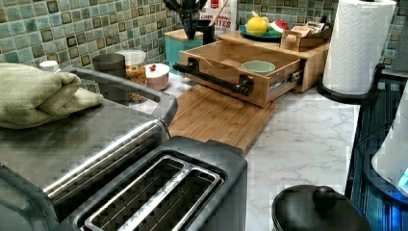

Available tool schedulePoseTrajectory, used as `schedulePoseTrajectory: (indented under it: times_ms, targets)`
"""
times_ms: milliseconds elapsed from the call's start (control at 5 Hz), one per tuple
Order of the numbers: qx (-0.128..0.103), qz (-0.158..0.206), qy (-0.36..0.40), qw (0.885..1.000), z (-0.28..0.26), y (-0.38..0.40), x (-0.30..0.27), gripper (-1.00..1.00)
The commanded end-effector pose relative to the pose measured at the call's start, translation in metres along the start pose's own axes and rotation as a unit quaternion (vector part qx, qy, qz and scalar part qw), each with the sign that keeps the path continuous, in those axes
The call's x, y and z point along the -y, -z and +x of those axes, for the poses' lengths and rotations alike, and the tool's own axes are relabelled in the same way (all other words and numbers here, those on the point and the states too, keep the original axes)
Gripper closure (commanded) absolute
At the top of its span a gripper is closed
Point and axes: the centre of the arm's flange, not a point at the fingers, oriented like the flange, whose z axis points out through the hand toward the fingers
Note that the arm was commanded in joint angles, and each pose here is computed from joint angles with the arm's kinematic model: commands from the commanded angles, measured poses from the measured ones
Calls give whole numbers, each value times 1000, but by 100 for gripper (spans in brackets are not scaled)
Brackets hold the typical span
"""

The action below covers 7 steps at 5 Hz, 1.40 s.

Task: Close the drawer.

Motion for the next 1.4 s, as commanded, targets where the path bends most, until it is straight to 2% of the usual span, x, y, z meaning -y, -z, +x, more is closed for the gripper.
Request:
schedulePoseTrajectory:
  times_ms: [200,600,800,1000,1200,1400]
  targets:
    - [15,-13,128,992,-20,-55,58,100]
    - [-13,-47,176,983,-13,-91,55,100]
    - [-23,-49,194,980,-13,-94,50,100]
    - [-11,-58,196,979,1,-101,44,100]
    - [-33,-64,210,975,8,-104,38,100]
    - [-28,-63,218,973,16,-107,27,100]
